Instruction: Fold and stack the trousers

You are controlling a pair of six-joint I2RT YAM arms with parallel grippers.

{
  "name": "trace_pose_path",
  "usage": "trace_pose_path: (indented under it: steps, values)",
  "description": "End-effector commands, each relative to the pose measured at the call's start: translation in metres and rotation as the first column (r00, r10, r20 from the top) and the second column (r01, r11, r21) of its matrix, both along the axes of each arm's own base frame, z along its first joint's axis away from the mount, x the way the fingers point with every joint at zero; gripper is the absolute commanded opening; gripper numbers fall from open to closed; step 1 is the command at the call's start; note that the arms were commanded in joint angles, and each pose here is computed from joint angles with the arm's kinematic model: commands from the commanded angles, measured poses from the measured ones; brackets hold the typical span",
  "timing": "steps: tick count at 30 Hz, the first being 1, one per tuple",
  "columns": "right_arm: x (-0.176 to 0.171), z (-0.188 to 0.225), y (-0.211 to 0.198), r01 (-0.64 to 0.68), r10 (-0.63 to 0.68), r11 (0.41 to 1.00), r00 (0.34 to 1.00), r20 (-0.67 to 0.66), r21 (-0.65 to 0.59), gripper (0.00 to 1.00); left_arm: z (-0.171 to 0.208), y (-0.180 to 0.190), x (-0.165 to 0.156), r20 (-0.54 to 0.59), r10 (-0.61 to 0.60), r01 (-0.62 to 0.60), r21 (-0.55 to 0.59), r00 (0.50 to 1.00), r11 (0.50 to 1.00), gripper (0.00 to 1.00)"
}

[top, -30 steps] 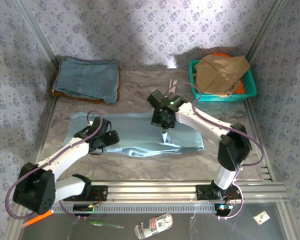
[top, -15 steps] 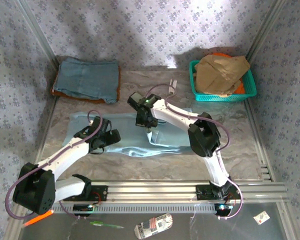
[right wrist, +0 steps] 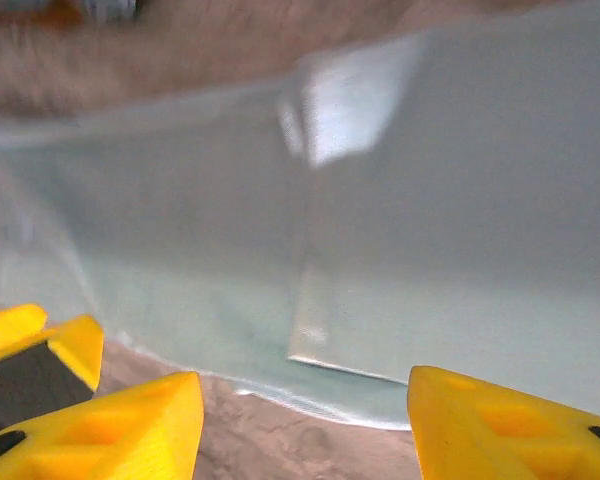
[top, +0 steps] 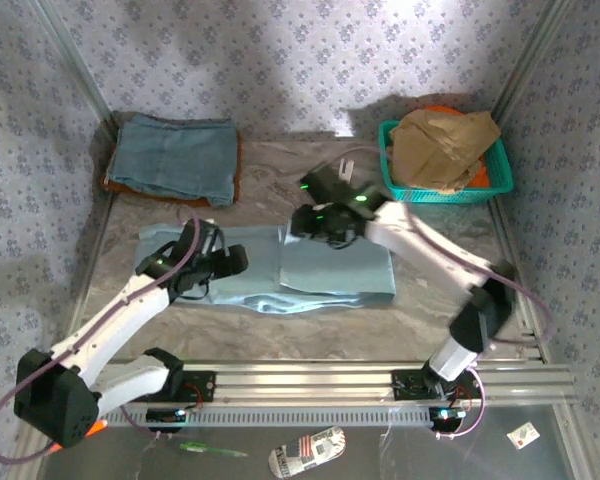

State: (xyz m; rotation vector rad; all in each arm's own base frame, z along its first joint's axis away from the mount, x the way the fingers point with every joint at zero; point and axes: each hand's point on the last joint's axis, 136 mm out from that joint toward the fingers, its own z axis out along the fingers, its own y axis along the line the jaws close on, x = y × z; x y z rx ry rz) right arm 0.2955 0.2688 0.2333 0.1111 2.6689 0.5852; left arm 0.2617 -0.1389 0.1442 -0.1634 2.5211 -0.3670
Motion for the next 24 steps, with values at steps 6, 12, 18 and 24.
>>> trace_pose_path:
  steps: [6,12,18,24]
  values:
    - [-0.019,-0.068,-0.123,0.19,-0.193,0.981,0.978,-0.085,-0.043,0.37,0.006,-0.113,0.021,-0.027,-0.281,0.282,0.107,0.959,0.953,0.69]
    - [-0.036,-0.137,-0.125,0.188,-0.186,0.982,0.96,-0.209,-0.009,0.0,-0.027,-0.167,0.016,-0.085,-0.34,0.345,0.052,0.937,0.937,0.19]
    - [-0.056,-0.205,-0.126,0.208,-0.206,0.978,0.919,-0.336,-0.029,0.0,-0.073,-0.139,-0.023,-0.139,-0.258,0.263,0.019,0.956,0.965,0.1]
    - [-0.076,-0.235,-0.154,0.27,-0.279,0.96,0.871,-0.405,-0.081,0.0,-0.1,-0.105,-0.048,-0.115,-0.167,0.163,-0.046,0.979,0.986,0.13]
